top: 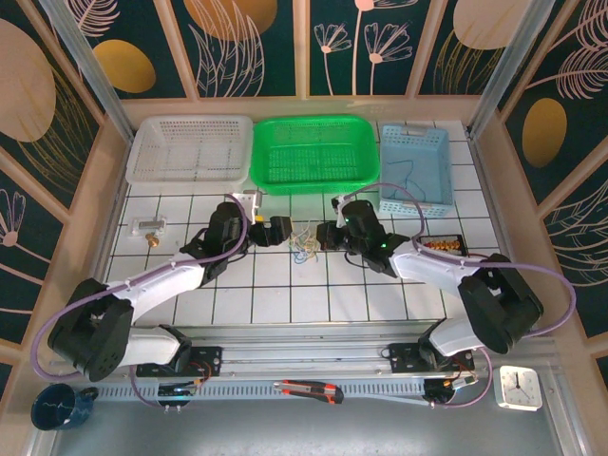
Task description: Untangle the cables
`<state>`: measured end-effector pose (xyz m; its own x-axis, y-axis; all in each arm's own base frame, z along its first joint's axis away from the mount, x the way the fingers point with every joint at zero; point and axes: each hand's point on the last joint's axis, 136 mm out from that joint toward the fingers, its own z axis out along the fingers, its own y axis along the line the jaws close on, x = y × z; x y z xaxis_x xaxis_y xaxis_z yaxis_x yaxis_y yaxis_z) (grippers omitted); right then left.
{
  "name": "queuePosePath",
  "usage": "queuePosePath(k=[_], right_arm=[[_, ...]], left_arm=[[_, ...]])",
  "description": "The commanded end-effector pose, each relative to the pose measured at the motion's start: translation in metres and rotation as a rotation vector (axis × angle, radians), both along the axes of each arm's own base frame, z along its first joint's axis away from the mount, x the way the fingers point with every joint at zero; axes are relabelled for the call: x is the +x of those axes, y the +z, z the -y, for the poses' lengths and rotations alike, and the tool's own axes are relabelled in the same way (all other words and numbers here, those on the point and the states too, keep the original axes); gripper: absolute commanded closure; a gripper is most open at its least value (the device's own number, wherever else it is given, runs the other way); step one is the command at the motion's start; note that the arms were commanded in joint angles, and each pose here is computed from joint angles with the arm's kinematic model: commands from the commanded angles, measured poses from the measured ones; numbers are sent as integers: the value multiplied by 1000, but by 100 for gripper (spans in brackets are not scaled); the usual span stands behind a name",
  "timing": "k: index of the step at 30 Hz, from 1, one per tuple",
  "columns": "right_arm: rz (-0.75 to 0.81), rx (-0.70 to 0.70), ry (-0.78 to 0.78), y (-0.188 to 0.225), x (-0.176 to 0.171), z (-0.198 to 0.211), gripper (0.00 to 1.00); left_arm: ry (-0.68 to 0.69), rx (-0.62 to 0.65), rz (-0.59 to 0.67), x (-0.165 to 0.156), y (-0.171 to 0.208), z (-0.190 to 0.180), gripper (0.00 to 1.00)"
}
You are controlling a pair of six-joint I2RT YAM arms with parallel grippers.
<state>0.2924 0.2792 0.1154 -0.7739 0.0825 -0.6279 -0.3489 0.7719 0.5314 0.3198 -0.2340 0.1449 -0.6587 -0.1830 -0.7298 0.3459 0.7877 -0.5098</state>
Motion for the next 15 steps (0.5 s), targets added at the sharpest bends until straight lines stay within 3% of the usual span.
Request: queuePosePath(k=[1, 6, 15], right_arm=[[-8, -56, -35, -21, 1, 9, 100], [-67, -78, -34, -52, -8, 12, 100], [-78, -50, -41, -57, -12, 10, 100]], left_arm=[[-11, -2, 16, 4, -2, 3, 6], [-26, 0, -15, 7, -12, 8, 9], [-56, 13, -37, 17, -19, 20, 12]])
